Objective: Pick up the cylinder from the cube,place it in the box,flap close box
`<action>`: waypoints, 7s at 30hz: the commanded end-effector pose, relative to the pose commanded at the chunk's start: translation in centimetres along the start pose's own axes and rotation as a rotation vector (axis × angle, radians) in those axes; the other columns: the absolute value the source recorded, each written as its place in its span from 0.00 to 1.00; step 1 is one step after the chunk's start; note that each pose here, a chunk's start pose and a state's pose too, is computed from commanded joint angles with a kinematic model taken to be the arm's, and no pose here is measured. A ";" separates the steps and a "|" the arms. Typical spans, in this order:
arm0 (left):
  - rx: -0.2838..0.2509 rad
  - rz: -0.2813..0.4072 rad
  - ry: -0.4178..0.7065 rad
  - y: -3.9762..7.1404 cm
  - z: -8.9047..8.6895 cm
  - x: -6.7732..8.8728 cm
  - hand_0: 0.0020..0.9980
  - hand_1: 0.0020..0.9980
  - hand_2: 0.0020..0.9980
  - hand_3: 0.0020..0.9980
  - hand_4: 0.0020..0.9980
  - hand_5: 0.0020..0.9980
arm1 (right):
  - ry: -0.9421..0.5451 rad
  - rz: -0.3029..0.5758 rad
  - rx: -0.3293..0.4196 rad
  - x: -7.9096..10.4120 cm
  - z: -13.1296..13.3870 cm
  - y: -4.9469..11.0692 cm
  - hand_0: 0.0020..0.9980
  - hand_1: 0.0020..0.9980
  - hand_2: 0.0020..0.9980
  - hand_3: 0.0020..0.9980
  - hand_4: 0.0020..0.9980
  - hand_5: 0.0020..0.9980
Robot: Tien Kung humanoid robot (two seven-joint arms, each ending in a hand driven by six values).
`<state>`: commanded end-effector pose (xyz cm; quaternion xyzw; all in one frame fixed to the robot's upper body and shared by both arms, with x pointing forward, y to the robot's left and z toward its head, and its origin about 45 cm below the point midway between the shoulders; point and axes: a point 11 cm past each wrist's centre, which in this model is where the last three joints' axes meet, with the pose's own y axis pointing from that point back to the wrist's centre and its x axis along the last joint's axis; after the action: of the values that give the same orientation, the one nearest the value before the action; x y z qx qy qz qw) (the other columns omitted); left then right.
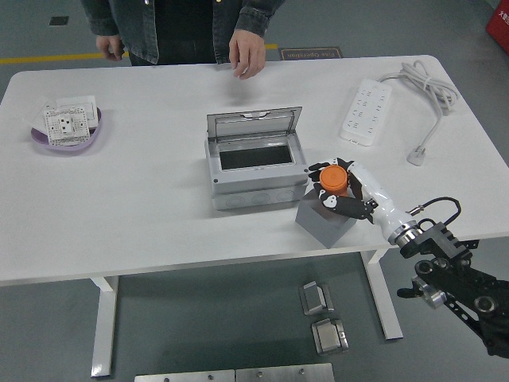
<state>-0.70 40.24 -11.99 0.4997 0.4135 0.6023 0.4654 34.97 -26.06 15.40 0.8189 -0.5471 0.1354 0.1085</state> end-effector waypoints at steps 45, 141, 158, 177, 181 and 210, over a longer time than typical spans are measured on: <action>0.000 0.032 -0.013 -0.1 1.9 1.9 0.66 0.65 0.58 0.58 0.60 0.26 | 0.959 -0.342 0.110 -5.2 -9.6 -14.8 0.05 0.19 0.58 0.55 0.00 0.00; -0.040 0.005 -0.024 -0.1 1.8 0.7 0.65 0.60 0.49 0.55 0.45 0.14 | 0.858 -0.343 0.136 -3.1 -9.5 -10.9 0.85 0.72 0.81 0.96 0.77 0.36; -0.033 0.005 -0.020 -0.1 1.5 0.5 0.65 0.60 0.49 0.55 0.45 0.14 | 0.802 -0.326 0.070 -2.5 -6.4 -8.7 0.81 0.71 0.80 0.96 0.75 0.40; 0.070 0.039 -0.023 0.1 -0.6 1.6 0.65 0.60 0.49 0.55 0.44 0.14 | 0.719 -0.059 0.054 7.8 -8.5 -2.0 0.80 0.71 0.80 0.96 0.73 0.42; 0.086 0.039 -0.023 0.1 -0.9 1.6 0.65 0.60 0.50 0.55 0.44 0.14 | 0.565 0.026 0.098 10.0 -9.3 -0.1 0.80 0.71 0.80 0.95 0.73 0.42; 0.104 0.070 -0.017 0.5 -2.1 3.4 0.66 0.61 0.51 0.56 0.46 0.17 | -0.246 0.378 0.117 16.1 -4.3 5.1 0.80 0.74 0.80 0.91 0.84 0.53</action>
<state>-3.11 43.42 -11.09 0.5423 0.4227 0.5918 0.4208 35.73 -40.57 25.04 0.7172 -0.6910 0.0841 -0.0337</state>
